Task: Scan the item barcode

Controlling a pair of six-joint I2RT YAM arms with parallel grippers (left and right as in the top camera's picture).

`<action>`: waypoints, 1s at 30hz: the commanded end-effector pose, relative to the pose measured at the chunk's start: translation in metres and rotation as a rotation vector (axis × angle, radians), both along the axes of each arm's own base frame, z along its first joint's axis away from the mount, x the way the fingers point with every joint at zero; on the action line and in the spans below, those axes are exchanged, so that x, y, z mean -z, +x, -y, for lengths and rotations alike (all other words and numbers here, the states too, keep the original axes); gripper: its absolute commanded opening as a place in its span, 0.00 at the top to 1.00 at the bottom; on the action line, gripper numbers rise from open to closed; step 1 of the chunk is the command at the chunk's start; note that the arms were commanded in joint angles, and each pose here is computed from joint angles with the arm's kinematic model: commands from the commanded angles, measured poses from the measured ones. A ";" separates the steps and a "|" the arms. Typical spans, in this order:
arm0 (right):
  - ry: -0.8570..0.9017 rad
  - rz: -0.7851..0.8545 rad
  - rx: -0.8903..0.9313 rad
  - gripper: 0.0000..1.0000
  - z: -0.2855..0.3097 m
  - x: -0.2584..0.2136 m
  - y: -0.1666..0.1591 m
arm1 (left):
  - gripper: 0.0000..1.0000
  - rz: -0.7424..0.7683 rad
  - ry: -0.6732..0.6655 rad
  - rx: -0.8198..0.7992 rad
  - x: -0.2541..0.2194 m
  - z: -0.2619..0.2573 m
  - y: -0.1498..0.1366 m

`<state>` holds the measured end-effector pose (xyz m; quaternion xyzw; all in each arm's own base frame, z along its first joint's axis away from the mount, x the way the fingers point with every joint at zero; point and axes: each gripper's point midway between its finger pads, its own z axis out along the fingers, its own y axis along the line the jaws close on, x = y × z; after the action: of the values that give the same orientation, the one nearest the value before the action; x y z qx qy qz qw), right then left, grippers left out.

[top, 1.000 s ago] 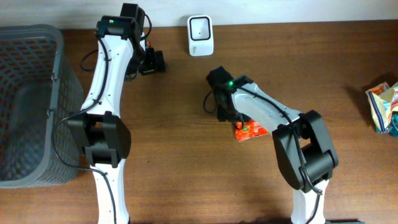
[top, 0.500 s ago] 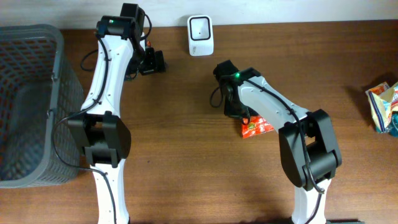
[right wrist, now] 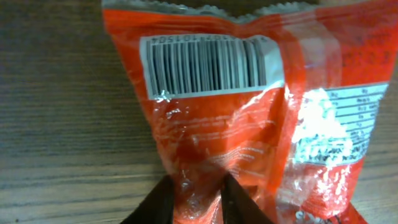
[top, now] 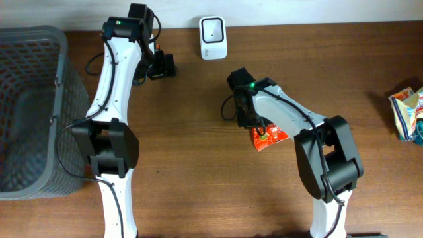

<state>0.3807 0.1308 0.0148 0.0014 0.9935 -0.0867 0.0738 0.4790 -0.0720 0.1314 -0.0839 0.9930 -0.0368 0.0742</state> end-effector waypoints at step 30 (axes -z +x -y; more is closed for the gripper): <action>0.742 -0.130 -0.074 0.54 0.045 -0.001 -0.002 | 0.01 0.008 0.010 0.004 -0.003 -0.001 -0.001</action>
<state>0.3821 0.0686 0.0146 -0.0051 0.9754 0.2205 0.0012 0.4792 -0.0720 0.1313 -0.0838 0.9930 -0.0369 0.0743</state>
